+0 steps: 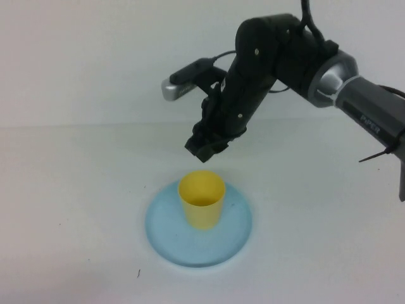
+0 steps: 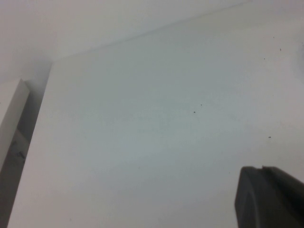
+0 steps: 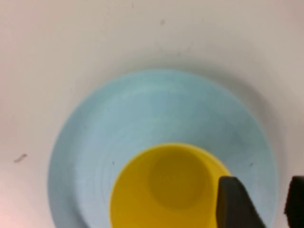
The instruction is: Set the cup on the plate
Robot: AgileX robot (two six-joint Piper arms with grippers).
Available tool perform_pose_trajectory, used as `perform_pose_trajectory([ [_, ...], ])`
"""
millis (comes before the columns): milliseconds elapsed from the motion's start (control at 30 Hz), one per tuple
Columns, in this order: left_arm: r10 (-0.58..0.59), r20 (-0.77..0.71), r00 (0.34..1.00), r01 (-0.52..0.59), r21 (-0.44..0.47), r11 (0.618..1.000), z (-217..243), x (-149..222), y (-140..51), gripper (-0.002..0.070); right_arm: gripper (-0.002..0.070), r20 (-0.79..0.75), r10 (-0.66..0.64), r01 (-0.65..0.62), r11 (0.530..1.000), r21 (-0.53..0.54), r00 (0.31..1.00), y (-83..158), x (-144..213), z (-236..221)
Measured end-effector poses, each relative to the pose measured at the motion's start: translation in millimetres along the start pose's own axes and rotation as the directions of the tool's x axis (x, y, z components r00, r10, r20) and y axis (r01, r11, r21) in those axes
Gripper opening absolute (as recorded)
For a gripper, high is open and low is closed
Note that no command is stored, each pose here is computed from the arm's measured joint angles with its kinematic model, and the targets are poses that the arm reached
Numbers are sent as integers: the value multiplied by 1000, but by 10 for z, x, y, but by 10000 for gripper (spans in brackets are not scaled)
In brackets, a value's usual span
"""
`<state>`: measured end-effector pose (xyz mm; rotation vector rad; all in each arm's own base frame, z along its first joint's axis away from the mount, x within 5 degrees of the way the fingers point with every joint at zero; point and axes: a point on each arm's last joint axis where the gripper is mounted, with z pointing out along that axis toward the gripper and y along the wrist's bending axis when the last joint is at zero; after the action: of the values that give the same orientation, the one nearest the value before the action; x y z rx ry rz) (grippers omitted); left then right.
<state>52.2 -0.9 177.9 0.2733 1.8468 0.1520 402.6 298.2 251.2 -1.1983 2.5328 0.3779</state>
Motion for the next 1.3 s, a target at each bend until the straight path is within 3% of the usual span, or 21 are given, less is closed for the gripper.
perform_pose_trajectory([
  [167,0,0,1000,0,0,1000,0,0,0,0,234,109,-2,-1,1000,23,994,49,-179,-382],
  [367,0,0,1000,0,0,1000,0,0,0,0,39,293,-12,-22,994,111,956,137,-307,-1113],
  [500,0,0,1000,0,0,1000,0,0,0,0,8,418,-43,-40,981,188,907,224,-285,-1729],
  [667,0,0,1000,0,0,1000,0,0,0,0,2,526,-69,-45,978,202,848,387,-169,-2322],
  [933,0,0,1000,0,0,1000,0,0,0,0,1,518,-68,-43,979,200,852,373,-185,-2271],
  [1167,0,2,1000,0,0,1000,-2,-5,1,0,1,412,-100,-82,912,401,906,103,-201,-2022],
  [1300,0,2,1000,0,0,1000,-2,-5,1,0,1,441,-137,-122,852,509,887,136,-15,-2524],
])
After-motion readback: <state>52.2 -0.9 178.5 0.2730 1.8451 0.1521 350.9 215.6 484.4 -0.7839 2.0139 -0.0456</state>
